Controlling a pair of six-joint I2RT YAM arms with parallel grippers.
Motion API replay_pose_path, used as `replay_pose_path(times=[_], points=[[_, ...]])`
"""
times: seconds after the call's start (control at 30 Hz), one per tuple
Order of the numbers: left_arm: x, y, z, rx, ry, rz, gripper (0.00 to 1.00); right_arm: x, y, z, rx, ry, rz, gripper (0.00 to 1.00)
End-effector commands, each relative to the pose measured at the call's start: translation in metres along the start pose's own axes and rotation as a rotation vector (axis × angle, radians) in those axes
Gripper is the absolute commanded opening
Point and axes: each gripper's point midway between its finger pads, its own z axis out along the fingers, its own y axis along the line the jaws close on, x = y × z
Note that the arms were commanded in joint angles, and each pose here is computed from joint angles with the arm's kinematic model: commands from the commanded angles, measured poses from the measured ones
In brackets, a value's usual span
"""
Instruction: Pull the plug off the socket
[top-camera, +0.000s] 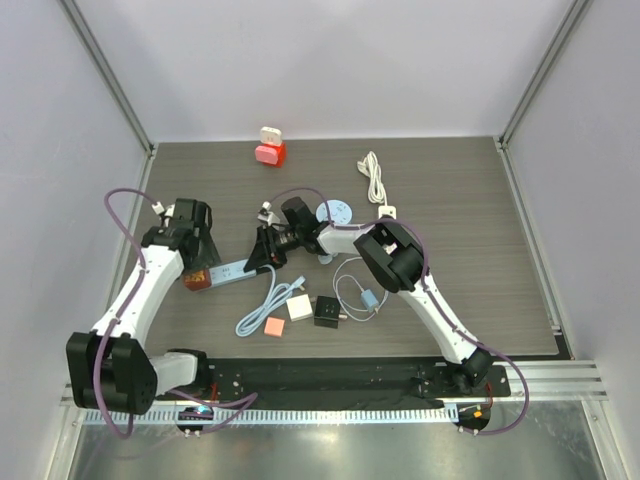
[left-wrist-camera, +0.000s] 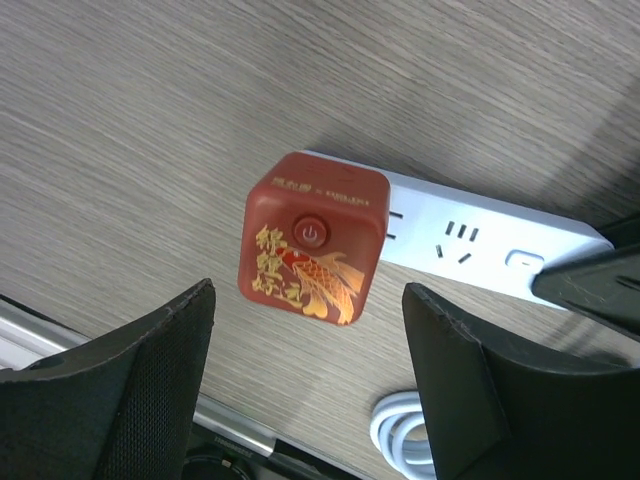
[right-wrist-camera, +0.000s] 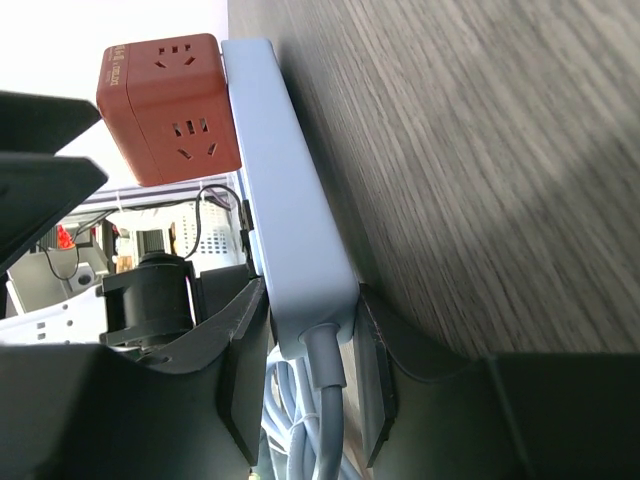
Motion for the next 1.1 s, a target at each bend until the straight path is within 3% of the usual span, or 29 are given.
replay_pose_path(times=[0.0, 0.23, 0.33, 0.47, 0.53, 0.63, 0.67, 0.83, 1.07], points=[[-0.009, 0.004, 0.007, -0.01, -0.026, 0.018, 0.76, 0.011, -0.04, -0.003, 0.119, 0.0, 0.05, 0.01], [0.002, -0.003, 0.031, 0.003, 0.052, 0.007, 0.78, 0.011, -0.036, -0.003, 0.111, 0.001, 0.045, 0.01], [0.004, -0.012, 0.038, 0.033, 0.069, 0.011, 0.73, 0.011, -0.032, -0.004, 0.104, 0.005, 0.04, 0.01], [0.008, -0.024, 0.04, 0.102, 0.086, 0.007, 0.48, 0.012, -0.029, -0.004, 0.089, 0.017, 0.034, 0.04], [0.008, -0.03, 0.037, 0.141, 0.088, 0.002, 0.38, 0.012, -0.028, -0.004, 0.084, 0.021, 0.03, 0.13], [0.002, -0.037, 0.028, 0.203, 0.049, -0.001, 0.04, 0.012, -0.023, -0.003, 0.065, 0.034, 0.011, 0.22], [0.0, -0.036, 0.025, 0.21, 0.03, -0.005, 0.0, 0.01, -0.018, -0.003, 0.053, 0.037, -0.005, 0.25], [-0.021, -0.031, -0.002, 0.247, -0.097, -0.029, 0.0, 0.001, -0.002, -0.005, 0.038, 0.051, -0.066, 0.45], [-0.012, -0.045, -0.033, 0.413, -0.123, -0.058, 0.0, -0.018, 0.012, 0.001, 0.024, 0.067, -0.139, 0.62]])
